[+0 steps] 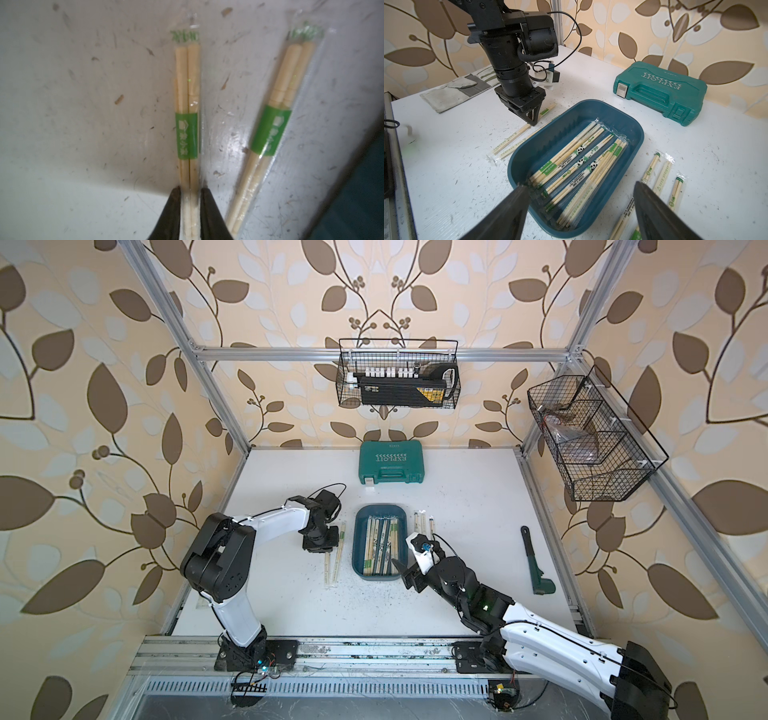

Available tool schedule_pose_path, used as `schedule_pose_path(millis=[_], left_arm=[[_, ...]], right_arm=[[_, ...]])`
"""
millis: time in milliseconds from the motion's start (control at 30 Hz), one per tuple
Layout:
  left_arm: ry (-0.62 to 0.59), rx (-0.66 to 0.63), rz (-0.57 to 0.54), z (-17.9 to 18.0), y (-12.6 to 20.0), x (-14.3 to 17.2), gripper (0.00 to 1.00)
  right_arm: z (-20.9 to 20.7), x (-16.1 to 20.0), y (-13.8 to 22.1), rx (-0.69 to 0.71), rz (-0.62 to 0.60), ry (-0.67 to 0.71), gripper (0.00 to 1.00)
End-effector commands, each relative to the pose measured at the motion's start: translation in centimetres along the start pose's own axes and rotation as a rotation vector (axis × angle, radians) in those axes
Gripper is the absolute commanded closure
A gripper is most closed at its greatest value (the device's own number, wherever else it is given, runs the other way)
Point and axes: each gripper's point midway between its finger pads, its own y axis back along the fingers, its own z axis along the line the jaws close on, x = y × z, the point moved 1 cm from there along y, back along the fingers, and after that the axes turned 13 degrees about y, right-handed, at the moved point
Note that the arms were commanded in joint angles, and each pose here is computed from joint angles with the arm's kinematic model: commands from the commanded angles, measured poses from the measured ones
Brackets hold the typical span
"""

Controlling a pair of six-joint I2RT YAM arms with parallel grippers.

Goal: Take the paired disposable chopsticks out of the storage box
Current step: Place the paired disposable chopsticks at the center of the board.

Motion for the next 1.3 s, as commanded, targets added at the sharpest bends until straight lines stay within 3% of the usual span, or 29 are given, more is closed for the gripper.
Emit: schedule_pose_path(millis=[0,167,333,1267], left_arm=[[-0.010,-0.030,-0.003,0.3,-0.3,0.1,0.81],[-0.018,-0.031,-0.005,0.3,-0.4,-0.1,0.82],[-0.030,-0.043,0.002,0.3,-0.9,-0.1,0.88],[-0.081,-0.042,0.014,0.1,-0.5,-0.4,0.91]], right_arm=[[-0.2,-0.5,0.2,0.011,-0.015,0.007,0.18],[-0.1,-0.4,0.1,0.008,-0.013,0.007,0.18],[-0.1,-0.4,0.1,0.010,-0.012,0.008,0.18],[-0.1,-0.4,0.1,0.010,-0.013,0.009,0.18]])
